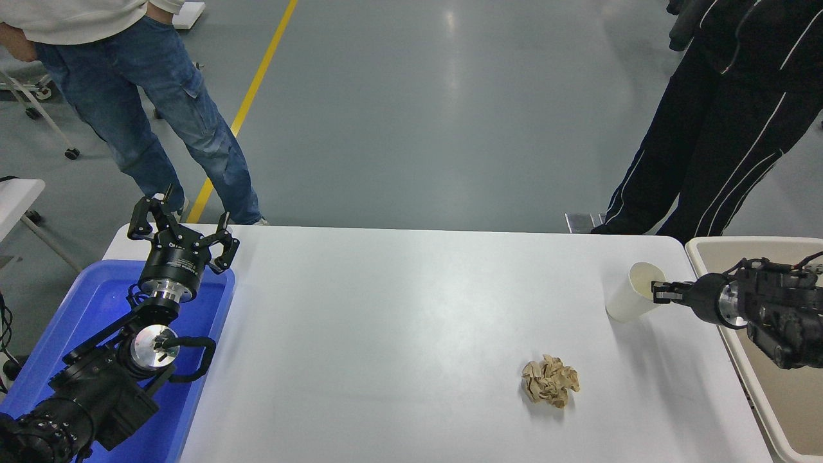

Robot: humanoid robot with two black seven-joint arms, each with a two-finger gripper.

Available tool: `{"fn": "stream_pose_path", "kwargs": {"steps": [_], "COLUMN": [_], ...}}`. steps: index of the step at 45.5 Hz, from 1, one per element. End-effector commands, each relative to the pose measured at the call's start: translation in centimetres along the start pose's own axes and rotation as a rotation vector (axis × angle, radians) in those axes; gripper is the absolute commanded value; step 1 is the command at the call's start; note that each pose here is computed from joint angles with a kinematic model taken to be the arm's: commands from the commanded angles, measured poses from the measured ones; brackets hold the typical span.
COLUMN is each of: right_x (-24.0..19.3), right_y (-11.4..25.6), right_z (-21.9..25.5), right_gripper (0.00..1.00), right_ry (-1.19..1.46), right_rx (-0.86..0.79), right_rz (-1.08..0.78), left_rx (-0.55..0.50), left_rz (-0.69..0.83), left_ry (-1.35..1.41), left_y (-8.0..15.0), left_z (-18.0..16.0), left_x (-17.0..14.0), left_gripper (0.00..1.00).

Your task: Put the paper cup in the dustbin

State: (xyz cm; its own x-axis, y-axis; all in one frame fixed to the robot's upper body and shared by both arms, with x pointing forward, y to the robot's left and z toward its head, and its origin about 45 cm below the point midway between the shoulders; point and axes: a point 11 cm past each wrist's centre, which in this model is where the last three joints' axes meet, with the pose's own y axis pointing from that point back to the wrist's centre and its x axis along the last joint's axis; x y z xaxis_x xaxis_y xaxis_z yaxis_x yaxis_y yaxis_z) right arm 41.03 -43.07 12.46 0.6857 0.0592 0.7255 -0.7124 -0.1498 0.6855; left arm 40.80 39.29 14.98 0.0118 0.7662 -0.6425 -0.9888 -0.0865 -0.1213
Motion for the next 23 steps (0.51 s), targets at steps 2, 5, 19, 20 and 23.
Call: {"fn": "stream_pose_path", "kwargs": {"steps": [2,5,19,20,23], "right_x": [1.4,2.4,8.4,9.0,10.9], "right_y": [0.2,0.6,5.4,5.8,7.1], "right_z": [0.0,0.2,3.6,3.8,4.3], "right_gripper": [0.00,0.00,0.00,0.00,0.00], "right_ry": [-0.007,-0.007,-0.085,-0.095,-0.127], "right_rx": [0.009,0.025,0.081,0.087,0.101], "right_rz": [0.028,0.046,0.148,0.161,0.193], "left_rx": [0.001,0.000,0.000,0.001,0.000], "left_rz": [0.000,0.000,0.000,0.000,0.000], "left_ry": [-0.001,0.000,0.000,-0.001,0.000], "left_y": [0.0,0.0,0.0,0.0,0.0], "left_z": [0.0,0.0,0.0,0.0,0.0], "left_x": [0.0,0.0,0.0,0.0,0.0], "left_gripper": [1.00,1.00,1.00,1.00,1.00]}}
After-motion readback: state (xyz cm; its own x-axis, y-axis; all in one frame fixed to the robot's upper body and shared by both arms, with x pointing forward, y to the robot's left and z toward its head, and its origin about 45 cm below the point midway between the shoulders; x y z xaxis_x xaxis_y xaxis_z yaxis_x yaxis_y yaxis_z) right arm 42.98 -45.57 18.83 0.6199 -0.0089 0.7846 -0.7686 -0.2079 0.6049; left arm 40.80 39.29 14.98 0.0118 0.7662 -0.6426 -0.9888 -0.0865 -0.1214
